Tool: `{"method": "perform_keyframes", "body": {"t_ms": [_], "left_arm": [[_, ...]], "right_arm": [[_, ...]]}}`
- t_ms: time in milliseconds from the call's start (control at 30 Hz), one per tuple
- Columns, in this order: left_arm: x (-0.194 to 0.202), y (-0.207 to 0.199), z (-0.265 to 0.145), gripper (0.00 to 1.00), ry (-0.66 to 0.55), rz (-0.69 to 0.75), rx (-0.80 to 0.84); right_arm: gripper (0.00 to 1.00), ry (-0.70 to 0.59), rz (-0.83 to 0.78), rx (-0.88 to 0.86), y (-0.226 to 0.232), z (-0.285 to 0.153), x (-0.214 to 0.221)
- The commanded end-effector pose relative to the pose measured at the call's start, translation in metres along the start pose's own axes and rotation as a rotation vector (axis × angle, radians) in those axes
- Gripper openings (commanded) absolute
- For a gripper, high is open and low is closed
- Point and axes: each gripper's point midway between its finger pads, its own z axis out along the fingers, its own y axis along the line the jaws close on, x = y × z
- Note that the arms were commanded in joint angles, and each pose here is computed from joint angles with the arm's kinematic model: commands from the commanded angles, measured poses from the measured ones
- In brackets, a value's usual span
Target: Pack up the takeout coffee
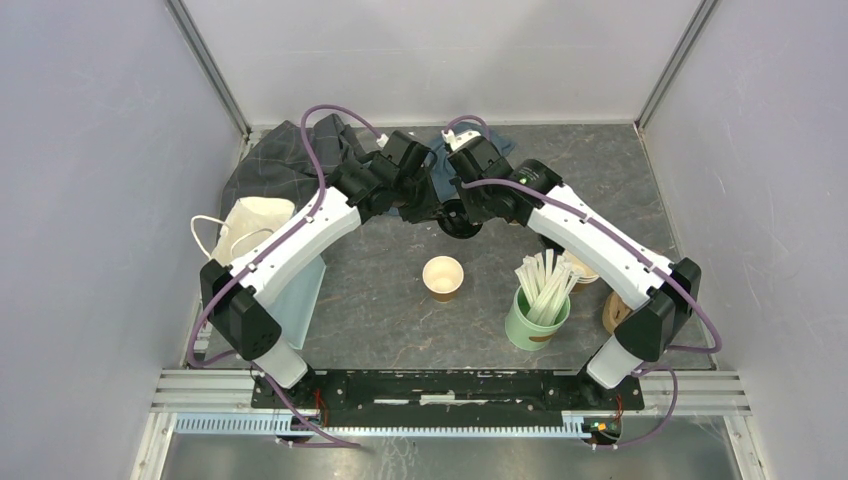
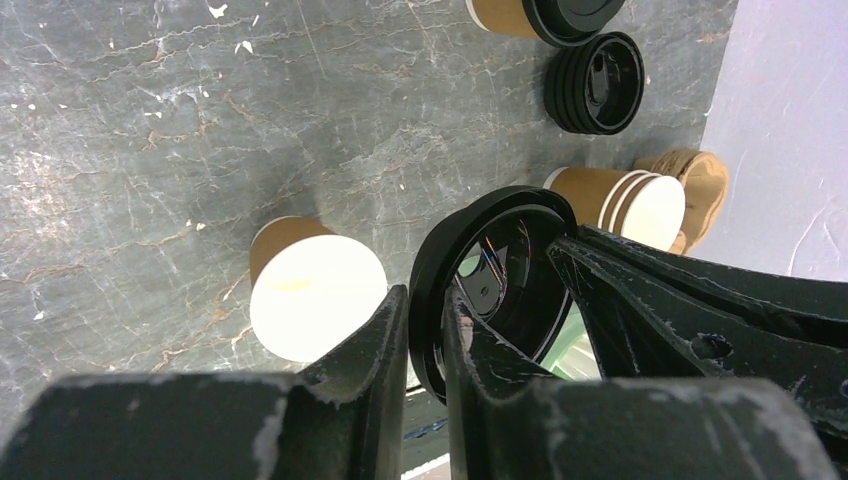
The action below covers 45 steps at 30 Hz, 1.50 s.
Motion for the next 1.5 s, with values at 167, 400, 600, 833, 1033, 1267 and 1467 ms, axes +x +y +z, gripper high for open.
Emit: {"method": "perform_keyframes", "body": {"t_ms": [167, 400, 600, 833, 1033, 1267, 1467], "left_arm": [[-0.017, -0.008, -0.01, 0.09, -0.064, 0.034, 0.014], [-0.024, -0.011, -0.019, 0.04, -0.063, -0.004, 0.055], [-0.041, -0.037, -0.054, 0.02, -0.022, -0.201, 0.365], [-0.062, -0.068, -0.114, 0.02, 0.05, -0.492, 0.838], [-0.074, -0.083, -0.15, 0.02, 0.048, -0.512, 1.023], [-0.077, -0.097, -0.182, 0.02, 0.056, -0.485, 1.175], [-0.076, -0.097, -0.186, 0.02, 0.062, -0.478, 1.181]], "right_arm": [[0.11, -0.077, 0.029, -0.018, 0.0, -0.021, -0.013], [0.52, -0.176, 0.003, -0.052, -0.01, -0.067, -0.044], [0.79, -0.389, 0.113, -0.294, -0.019, -0.13, -0.07], [0.97, -0.721, 0.314, -0.699, -0.014, -0.196, -0.095], [0.98, -0.79, 0.502, -1.065, 0.006, -0.225, -0.117], [0.98, -0.778, 0.551, -1.203, 0.016, -0.225, -0.124], [0.98, -0.789, 0.588, -1.316, 0.019, -0.234, -0.128]]}}
